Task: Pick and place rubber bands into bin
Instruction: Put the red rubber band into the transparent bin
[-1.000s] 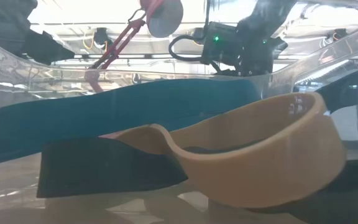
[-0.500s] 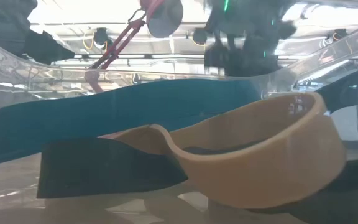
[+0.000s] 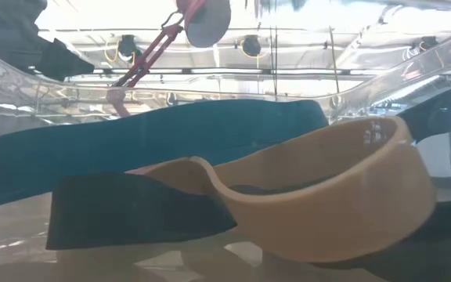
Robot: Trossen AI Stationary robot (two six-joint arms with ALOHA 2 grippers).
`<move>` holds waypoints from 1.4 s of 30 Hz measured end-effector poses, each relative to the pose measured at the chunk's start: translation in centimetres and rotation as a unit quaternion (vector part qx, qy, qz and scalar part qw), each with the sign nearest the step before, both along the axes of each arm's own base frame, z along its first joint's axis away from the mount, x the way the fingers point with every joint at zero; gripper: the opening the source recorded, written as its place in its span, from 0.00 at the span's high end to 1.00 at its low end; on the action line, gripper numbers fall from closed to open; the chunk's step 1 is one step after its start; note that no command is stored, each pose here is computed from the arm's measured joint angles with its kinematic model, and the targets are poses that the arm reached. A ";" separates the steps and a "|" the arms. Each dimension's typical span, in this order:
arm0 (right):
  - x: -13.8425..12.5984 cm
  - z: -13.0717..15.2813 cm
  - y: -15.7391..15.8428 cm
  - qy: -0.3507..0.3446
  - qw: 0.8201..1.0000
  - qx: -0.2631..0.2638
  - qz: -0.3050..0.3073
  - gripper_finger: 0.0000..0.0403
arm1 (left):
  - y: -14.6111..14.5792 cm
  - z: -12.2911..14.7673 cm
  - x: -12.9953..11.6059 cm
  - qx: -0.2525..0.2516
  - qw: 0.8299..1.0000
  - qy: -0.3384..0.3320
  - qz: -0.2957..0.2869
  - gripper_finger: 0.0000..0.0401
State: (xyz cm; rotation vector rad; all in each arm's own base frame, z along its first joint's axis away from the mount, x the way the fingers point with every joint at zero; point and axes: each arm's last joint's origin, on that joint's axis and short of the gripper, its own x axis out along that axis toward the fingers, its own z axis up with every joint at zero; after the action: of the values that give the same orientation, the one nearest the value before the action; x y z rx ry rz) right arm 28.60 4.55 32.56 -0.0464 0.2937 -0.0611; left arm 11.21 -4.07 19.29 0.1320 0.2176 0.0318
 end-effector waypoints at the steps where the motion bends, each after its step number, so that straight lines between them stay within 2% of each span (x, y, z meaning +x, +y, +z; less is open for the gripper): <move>1: -0.2 0.7 0.2 -0.026 1.000 0.001 0.005 1.00 | 0.0 0.0 0.0 0.000 1.000 0.000 0.000 0.47; 6: -0.6 2.8 1.3 -0.116 0.993 -0.006 0.032 1.00 | 0.0 0.0 0.0 0.000 1.000 0.000 0.000 0.47; 10: -0.5 2.6 2.2 -0.119 0.992 -0.004 0.047 1.00 | 0.0 0.0 0.0 -0.003 1.000 0.000 0.000 0.47; 16: 0.6 2.5 4.4 -0.050 0.995 -0.025 0.083 1.00 | 0.0 0.0 0.0 -0.010 1.000 0.000 0.002 0.47; 24: 4.6 4.1 8.6 0.070 0.988 -0.058 0.124 1.00 | 0.0 0.0 0.0 -0.013 1.000 0.000 0.002 0.47; 26: 5.7 3.4 9.7 0.092 0.985 -0.065 0.133 1.00 | 0.0 0.0 0.0 -0.013 1.000 0.000 0.002 0.47; 29: 6.9 0.9 11.4 0.134 0.977 -0.074 0.146 1.00 | 0.0 0.0 0.0 -0.013 1.000 0.000 0.002 0.47; 35: 8.3 -4.4 14.1 0.220 0.962 -0.035 0.159 1.00 | 0.0 0.0 0.0 -0.027 1.000 0.000 0.005 0.47; 42: 9.3 -9.6 16.5 0.278 0.948 -0.028 0.153 1.00 | 0.0 0.0 0.0 -0.044 0.999 -0.001 0.009 0.47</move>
State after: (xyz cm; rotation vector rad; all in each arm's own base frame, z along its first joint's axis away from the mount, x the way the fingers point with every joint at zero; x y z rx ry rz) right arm 37.93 21.09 23.01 -0.1667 0.8458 0.2577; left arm 11.21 -4.08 19.26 0.0431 0.2180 0.0393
